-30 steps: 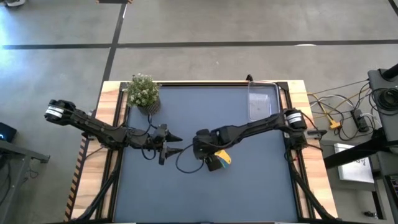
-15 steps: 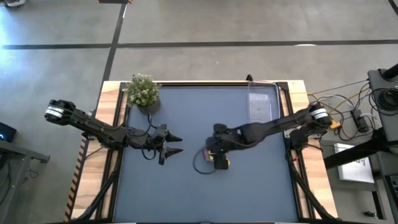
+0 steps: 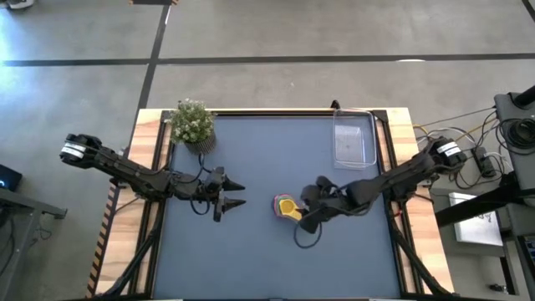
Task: Nest measuring cups in basket
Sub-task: Put the stacked measuring cups into the transparent bin
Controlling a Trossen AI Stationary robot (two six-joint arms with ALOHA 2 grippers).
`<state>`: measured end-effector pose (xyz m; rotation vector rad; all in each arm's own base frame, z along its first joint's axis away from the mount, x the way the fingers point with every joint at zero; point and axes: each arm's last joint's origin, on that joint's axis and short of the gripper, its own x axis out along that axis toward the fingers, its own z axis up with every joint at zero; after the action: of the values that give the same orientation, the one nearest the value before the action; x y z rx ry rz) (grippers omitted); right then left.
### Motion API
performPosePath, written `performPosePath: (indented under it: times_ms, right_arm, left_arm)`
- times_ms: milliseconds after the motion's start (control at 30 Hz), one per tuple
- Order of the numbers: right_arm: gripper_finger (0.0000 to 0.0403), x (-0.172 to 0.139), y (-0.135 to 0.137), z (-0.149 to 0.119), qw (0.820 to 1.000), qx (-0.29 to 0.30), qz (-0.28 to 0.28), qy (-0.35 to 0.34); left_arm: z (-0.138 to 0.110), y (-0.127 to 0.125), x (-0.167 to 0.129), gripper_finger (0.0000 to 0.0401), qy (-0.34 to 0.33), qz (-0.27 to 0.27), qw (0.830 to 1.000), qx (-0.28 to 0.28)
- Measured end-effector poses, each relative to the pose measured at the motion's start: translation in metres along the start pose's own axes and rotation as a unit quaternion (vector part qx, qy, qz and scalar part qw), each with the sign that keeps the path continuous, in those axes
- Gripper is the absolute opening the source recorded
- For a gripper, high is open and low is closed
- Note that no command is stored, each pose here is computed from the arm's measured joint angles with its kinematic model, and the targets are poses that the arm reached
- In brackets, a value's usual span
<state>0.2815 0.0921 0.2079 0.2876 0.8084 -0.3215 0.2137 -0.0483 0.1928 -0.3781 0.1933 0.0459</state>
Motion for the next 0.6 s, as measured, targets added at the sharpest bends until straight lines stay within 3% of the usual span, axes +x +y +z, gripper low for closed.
performPosePath:
  times_ms: [433, 600]
  right_arm:
    - [0.0346, 0.010, -0.001, -0.014, 1.000, 0.012, 0.015, -0.012]
    - [0.0367, 0.016, 0.001, -0.019, 1.000, 0.018, 0.011, -0.005]
  left_arm:
    - [-0.001, 0.001, 0.000, 0.0241, 0.007, 0.003, 1.000, 0.002]
    - [-0.002, 0.001, 0.000, 0.0241, 0.009, 0.004, 1.000, 0.003]
